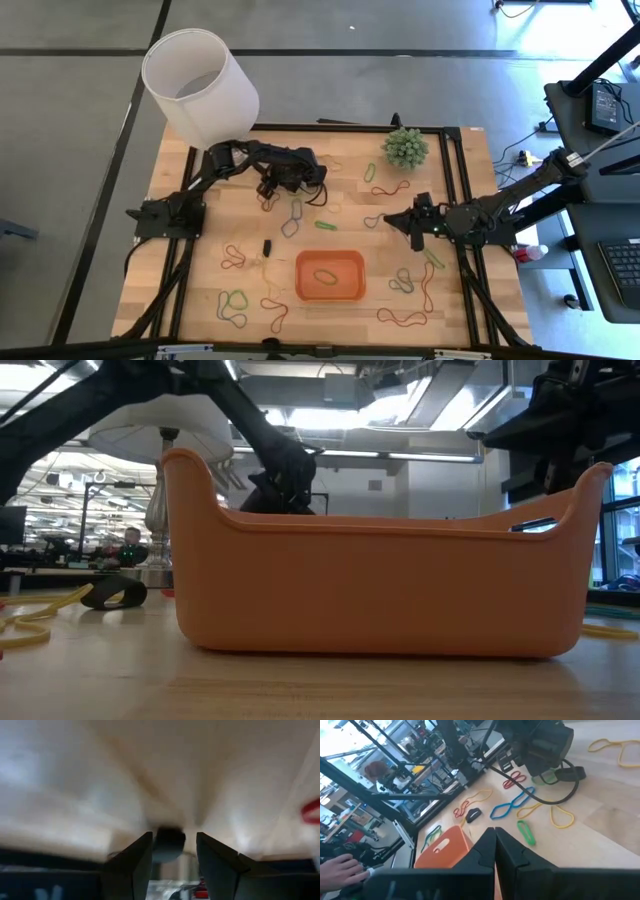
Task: Pick and place rubber bands into bin
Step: Put the black rubber band into the orange bin, then put the yellow rubber band into the orange bin
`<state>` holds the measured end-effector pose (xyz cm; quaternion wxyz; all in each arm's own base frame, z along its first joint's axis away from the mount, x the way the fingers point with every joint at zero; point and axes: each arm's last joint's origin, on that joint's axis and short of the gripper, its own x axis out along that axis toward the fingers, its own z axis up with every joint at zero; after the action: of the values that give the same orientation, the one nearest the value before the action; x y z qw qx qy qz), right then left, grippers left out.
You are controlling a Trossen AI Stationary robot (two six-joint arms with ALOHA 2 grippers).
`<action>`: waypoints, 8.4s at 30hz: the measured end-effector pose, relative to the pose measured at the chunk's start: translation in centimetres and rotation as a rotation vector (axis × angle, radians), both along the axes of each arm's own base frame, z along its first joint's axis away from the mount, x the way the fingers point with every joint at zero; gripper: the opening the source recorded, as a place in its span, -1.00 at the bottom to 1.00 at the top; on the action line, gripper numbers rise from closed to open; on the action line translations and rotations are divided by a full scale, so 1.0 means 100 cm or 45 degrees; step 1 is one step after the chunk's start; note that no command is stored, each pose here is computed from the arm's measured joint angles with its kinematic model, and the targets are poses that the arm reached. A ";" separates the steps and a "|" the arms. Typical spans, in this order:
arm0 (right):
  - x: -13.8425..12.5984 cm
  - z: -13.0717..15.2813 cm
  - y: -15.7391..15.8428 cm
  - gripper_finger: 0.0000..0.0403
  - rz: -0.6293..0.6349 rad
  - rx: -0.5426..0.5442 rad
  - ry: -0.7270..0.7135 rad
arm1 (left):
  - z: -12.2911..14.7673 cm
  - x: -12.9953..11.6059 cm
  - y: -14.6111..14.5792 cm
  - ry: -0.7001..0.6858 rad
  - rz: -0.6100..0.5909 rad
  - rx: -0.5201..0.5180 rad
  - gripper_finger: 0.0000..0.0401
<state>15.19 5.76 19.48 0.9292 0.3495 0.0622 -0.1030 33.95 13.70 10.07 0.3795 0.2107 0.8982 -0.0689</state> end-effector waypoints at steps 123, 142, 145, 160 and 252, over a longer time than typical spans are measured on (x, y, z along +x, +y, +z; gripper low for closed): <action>0.000 -0.015 0.015 -0.98 0.265 0.045 0.161 | 0.167 0.036 -0.250 -1.543 -0.125 -0.593 -0.96; 0.039 0.023 0.000 -0.99 0.127 -0.218 0.171 | 0.149 -0.109 -0.172 -1.833 0.061 -0.560 -0.99; 0.066 0.038 -0.008 -0.99 0.057 -0.303 0.273 | 0.140 -0.134 -0.160 -1.875 0.070 -0.539 -0.99; 0.197 0.048 -0.064 -0.77 0.065 -0.163 1.031 | 0.106 -0.213 -0.122 -2.173 0.270 -0.423 -0.99; 0.184 0.104 0.081 -0.99 0.618 -0.446 0.948 | 0.130 -0.159 -0.165 -2.411 0.375 -0.581 -0.99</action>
<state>33.59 13.87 29.93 0.8860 0.1022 0.4523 -0.0102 18.08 -2.78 23.09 0.9785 -0.0134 0.2057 0.0047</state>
